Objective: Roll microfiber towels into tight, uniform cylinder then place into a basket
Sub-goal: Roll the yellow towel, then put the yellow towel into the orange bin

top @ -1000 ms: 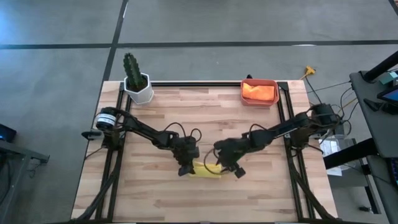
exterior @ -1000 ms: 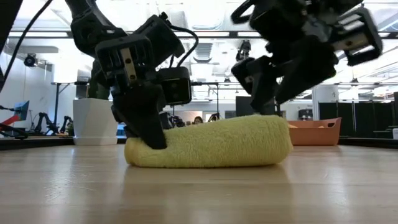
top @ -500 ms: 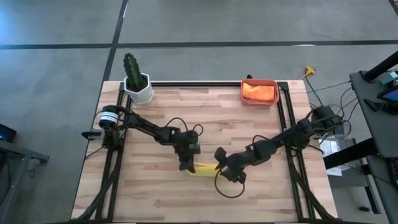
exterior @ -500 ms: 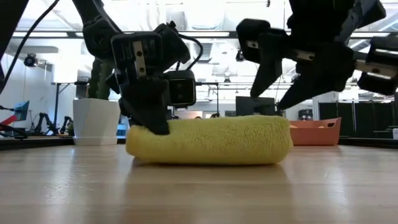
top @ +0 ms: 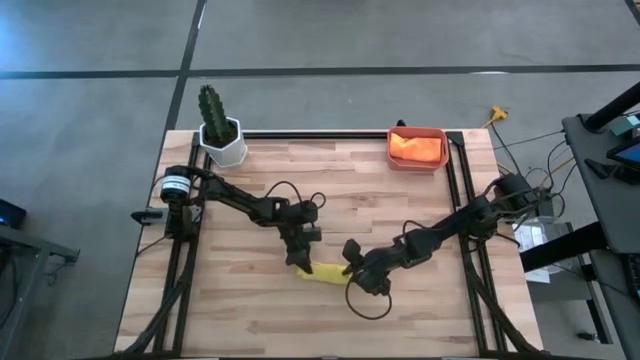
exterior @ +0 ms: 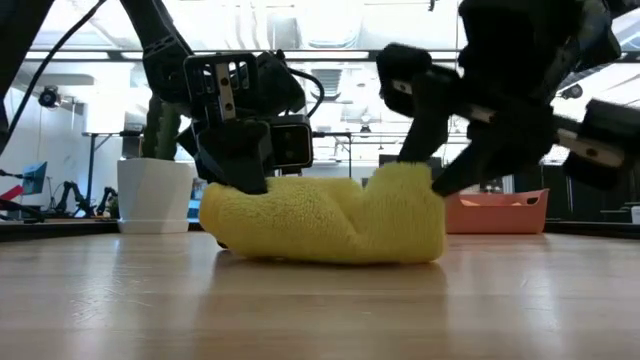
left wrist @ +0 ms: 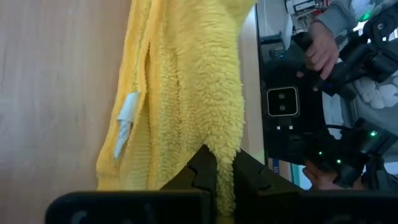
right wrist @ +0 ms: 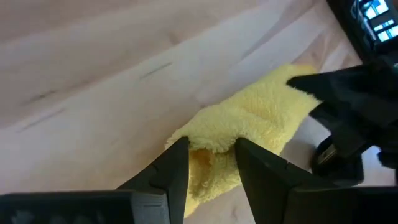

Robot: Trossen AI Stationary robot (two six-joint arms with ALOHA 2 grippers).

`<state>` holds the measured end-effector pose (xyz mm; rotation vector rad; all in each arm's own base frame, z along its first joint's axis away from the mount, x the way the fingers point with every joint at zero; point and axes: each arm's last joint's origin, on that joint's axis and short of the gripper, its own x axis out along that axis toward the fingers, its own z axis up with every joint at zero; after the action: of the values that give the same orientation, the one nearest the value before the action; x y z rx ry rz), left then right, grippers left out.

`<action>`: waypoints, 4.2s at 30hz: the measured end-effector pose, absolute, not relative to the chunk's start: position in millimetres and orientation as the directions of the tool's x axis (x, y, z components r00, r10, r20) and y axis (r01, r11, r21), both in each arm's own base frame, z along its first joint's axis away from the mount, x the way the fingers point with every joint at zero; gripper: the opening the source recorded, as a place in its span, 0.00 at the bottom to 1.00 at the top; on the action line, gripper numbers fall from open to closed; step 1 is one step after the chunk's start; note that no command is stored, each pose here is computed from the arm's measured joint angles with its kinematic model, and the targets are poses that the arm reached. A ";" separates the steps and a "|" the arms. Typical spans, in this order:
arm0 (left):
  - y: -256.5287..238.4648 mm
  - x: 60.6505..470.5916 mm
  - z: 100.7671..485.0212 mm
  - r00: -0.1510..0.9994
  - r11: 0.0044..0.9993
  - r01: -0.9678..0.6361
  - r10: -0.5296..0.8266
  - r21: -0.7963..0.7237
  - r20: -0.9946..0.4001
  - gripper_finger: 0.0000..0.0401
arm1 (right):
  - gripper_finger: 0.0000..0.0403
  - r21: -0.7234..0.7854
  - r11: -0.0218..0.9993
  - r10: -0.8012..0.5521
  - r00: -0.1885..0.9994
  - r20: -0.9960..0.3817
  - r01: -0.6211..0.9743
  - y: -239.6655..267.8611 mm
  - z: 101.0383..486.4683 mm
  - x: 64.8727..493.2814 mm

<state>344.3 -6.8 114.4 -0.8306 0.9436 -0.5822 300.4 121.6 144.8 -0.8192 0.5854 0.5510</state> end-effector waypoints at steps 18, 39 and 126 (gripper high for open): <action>-6.5 344.1 113.8 0.482 0.562 0.048 -0.737 -0.826 -0.474 0.00 | 0.33 -0.236 0.905 0.109 0.730 -0.675 -0.353 107.7 175.5 285.2; -18.9 343.2 111.2 0.482 0.598 0.010 -0.705 -0.802 -0.520 0.00 | 0.87 0.317 0.948 0.232 0.672 -0.703 0.004 98.1 148.3 328.5; 18.2 299.2 180.6 0.527 0.687 0.003 -0.618 -0.726 -0.583 0.20 | 0.04 -0.176 0.975 -0.210 0.305 -0.929 0.134 -109.4 221.8 226.7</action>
<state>299.2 18.2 180.6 -0.7389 0.9554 -0.4147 226.7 -109.4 221.8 -0.0697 1.2403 -0.2279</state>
